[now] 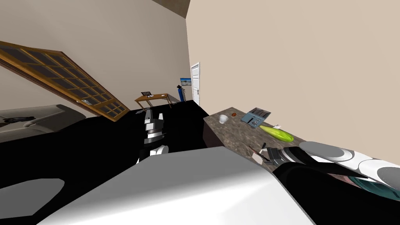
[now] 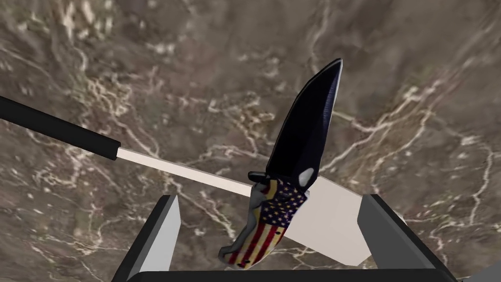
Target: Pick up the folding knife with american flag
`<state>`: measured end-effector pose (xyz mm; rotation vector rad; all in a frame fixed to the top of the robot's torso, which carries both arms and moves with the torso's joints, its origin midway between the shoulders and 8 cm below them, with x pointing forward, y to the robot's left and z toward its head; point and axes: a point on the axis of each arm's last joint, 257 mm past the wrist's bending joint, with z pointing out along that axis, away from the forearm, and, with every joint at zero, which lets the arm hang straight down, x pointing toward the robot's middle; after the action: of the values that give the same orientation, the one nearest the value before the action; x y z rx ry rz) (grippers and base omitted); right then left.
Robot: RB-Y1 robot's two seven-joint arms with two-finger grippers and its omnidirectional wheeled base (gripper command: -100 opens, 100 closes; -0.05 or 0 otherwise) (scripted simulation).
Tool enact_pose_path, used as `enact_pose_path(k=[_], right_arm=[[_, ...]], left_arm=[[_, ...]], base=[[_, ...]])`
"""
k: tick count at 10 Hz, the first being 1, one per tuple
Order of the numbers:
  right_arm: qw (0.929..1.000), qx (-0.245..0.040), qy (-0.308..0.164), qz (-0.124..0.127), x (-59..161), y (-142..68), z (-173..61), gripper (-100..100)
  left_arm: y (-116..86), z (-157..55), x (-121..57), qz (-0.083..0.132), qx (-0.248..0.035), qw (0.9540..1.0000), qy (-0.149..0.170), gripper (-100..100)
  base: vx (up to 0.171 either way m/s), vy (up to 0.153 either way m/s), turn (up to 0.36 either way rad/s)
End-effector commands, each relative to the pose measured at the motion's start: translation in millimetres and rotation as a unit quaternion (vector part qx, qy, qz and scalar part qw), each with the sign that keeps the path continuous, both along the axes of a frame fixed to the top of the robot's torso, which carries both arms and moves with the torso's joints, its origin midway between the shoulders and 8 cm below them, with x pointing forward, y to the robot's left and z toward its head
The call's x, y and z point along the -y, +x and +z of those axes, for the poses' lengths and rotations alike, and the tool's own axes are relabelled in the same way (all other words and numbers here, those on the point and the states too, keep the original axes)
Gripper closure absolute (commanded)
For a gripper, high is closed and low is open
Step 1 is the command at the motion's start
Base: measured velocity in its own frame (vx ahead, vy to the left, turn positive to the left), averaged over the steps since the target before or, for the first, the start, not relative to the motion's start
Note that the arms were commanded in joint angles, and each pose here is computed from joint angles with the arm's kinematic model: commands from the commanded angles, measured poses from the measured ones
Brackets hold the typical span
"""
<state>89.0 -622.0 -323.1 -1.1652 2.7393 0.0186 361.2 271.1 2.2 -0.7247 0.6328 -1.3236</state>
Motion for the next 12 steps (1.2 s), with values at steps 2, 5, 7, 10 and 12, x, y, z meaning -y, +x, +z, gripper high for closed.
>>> enact_pose_path(k=[2,5,7,10,12], right_arm=[[0.9999,0.000,0.001,-0.011,-2.6,-18.6,-16.2,-100],[0.9999,-0.001,0.002,-0.016,-4.9,-26.3,-22.2,-100],[0.9999,-0.001,0.001,-0.016,-5.1,-27.1,-22.7,100],[0.9999,0.000,0.001,-0.016,-4.3,-26.7,-22.3,100],[1.0000,0.000,0.001,-0.008,-1.4,-12.5,-10.8,100]], left_arm=[[0.0,0.0,0.0,0.000,0.000,1.0000,0.000,0],[0.0,0.0,0.0,0.000,0.000,1.0000,0.000,0],[0.0,0.0,0.0,0.000,0.000,1.0000,0.000,0],[0.0,0.0,0.0,0.000,0.000,1.0000,0.000,0],[0.0,0.0,0.0,0.000,0.000,1.0000,0.000,0]], base=[[0.026,-0.014,0.112],[0.025,-0.022,0.053],[-0.001,0.000,-0.006],[0.000,0.000,0.000],[-0.014,0.010,-0.074]])
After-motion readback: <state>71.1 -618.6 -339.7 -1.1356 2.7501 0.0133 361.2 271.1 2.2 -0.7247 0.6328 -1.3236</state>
